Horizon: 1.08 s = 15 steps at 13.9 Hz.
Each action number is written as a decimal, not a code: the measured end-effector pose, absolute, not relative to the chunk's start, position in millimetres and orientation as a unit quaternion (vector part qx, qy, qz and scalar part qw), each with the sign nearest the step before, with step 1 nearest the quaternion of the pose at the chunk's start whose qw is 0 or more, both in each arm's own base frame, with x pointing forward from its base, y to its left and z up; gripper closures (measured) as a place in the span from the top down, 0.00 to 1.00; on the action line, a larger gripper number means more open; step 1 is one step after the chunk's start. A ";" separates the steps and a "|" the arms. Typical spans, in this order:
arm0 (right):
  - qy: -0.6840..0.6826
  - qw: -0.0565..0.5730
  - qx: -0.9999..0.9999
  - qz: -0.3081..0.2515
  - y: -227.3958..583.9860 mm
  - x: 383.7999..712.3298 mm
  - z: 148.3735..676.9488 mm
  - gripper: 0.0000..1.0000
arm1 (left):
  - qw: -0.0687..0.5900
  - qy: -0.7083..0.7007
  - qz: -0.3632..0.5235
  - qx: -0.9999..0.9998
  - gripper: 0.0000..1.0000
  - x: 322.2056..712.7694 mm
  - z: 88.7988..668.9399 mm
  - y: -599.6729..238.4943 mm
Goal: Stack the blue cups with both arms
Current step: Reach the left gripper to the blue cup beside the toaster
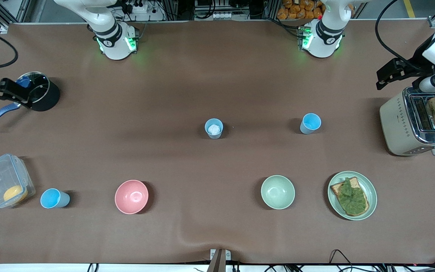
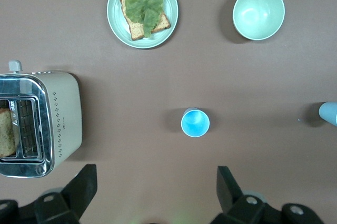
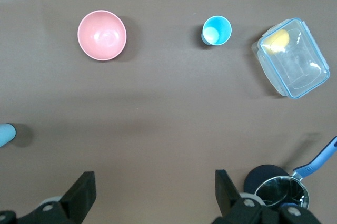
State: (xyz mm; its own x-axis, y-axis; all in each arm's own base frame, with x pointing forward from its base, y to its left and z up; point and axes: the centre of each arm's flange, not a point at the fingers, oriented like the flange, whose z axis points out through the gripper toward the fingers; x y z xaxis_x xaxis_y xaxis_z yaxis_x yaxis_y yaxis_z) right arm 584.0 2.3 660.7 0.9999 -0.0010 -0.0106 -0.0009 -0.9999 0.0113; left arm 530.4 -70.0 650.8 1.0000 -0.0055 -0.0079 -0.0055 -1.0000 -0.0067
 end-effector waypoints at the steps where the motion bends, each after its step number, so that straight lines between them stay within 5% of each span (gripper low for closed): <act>1: -0.003 0.004 1.000 -0.006 -6.5 584.8 653.4 1.00 | 0.003 0.002 0.007 -1.000 1.00 532.2 647.9 -69.2; 15: -0.046 0.002 0.999 -0.008 -43.9 571.8 613.1 1.00 | 0.001 0.013 0.037 -0.999 1.00 552.0 590.9 -80.0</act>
